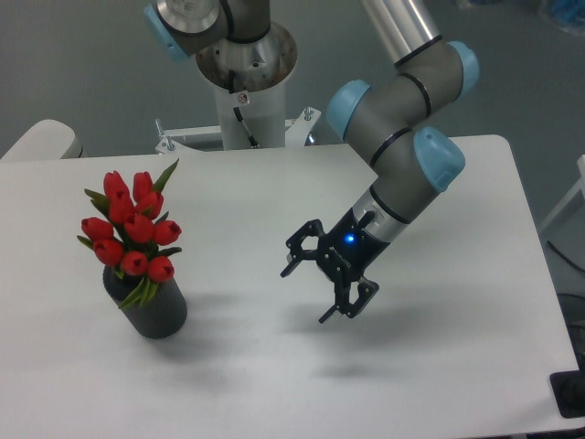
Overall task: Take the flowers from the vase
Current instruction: 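Move the open gripper across the table toward the tulip stems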
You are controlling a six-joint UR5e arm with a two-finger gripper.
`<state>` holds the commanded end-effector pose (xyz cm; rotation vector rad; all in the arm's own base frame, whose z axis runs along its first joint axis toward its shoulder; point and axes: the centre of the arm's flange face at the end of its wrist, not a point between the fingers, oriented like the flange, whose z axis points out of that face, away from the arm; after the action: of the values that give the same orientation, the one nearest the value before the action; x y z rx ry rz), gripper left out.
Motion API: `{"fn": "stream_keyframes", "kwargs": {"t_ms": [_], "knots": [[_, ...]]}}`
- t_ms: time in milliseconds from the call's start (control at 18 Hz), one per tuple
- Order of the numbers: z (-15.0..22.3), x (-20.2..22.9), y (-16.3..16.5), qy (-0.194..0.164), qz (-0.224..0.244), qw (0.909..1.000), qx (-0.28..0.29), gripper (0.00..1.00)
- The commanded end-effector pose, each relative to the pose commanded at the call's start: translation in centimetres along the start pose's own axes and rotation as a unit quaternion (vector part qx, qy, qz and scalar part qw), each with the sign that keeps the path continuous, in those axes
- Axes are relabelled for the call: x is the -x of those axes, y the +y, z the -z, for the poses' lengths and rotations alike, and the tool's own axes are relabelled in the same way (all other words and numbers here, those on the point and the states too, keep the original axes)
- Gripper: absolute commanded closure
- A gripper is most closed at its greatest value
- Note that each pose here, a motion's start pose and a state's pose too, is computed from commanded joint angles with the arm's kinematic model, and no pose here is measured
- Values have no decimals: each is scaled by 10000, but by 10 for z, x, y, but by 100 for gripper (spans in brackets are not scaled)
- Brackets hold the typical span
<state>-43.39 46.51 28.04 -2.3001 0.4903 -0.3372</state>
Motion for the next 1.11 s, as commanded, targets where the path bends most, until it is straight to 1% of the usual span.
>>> {"fn": "stream_keyframes", "kwargs": {"t_ms": [167,1111], "knots": [[-2,-3,0,42,56,9996,-284,0],[-3,-3,0,48,70,9995,-299,0]]}}
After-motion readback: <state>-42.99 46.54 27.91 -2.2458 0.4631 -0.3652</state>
